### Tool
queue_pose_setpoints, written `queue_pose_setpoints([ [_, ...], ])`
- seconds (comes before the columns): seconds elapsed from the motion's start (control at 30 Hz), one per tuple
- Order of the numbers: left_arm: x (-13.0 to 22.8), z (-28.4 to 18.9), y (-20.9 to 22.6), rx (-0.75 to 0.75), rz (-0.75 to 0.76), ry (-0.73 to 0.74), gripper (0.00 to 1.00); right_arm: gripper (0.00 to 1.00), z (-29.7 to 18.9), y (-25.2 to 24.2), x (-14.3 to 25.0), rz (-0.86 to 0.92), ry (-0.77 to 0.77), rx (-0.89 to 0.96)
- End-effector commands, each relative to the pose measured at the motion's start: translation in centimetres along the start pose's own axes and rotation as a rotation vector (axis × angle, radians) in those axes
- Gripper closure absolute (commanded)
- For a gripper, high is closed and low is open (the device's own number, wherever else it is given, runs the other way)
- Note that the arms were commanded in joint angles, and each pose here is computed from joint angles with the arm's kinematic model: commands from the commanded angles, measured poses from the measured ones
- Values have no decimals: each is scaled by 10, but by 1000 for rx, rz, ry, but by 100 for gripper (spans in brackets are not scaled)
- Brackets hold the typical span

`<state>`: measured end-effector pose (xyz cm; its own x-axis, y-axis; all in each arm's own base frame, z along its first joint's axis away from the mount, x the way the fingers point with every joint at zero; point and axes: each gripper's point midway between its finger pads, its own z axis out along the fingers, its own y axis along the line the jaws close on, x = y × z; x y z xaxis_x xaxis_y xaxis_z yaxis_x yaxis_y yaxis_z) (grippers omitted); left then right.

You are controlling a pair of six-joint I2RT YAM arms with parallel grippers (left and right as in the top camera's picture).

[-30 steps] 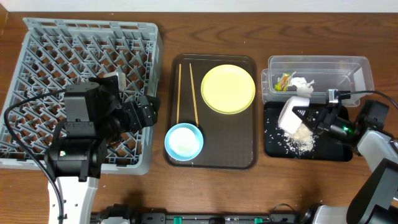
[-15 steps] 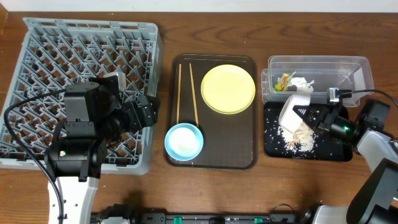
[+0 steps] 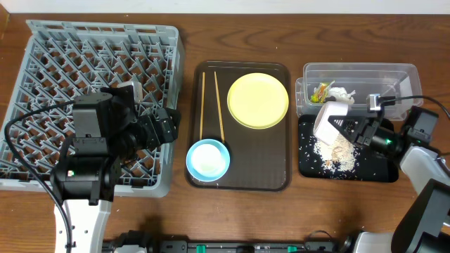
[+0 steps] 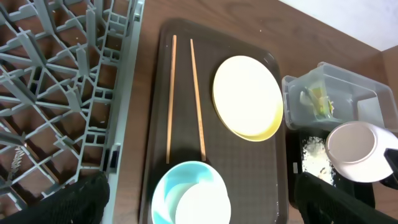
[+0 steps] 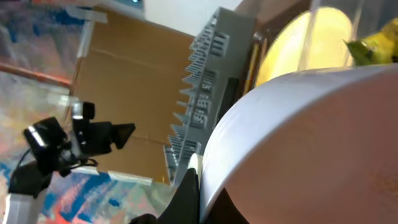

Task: Sort waste into correct bins and load items into the dishwasher
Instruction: 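Tip the white cup over the black tray to pour out rice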

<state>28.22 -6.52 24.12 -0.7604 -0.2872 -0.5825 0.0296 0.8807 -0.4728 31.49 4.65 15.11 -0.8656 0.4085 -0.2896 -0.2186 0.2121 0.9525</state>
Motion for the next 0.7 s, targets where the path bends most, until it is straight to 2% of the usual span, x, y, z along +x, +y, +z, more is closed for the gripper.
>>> queue_pose_setpoints([
  [0.0,-6,-4,-4,9,15,-15,4,99,5,-9,1,36,1,83],
  [0.07,-6,-4,-4,9,15,-15,4,99,8,4,4,-39,26,8],
  [0.17,-5,-4,-4,9,15,-15,4,99,8,-28,4,161,-7,194],
  [0.23,-6,-4,-4,9,15,-15,4,99,11,-11,4,52,20,103],
  [0.3,-5,-4,-4,9,15,-15,4,99,13,22,8,-121,59,-93],
  [0.33,-6,-4,-4,9,15,-15,4,99,13,21,7,-109,58,-85],
  [0.4,-6,-4,-4,9,15,-15,4,99,13,-3,2,58,25,57],
  [0.53,-6,-4,-4,9,15,-15,4,99,16,23,4,-94,65,-87],
  [0.63,-5,-4,-4,9,15,-15,4,99,15,-19,1,190,1,156],
  [0.67,-6,-4,-4,9,15,-15,4,99,17,-9,1,112,20,100],
])
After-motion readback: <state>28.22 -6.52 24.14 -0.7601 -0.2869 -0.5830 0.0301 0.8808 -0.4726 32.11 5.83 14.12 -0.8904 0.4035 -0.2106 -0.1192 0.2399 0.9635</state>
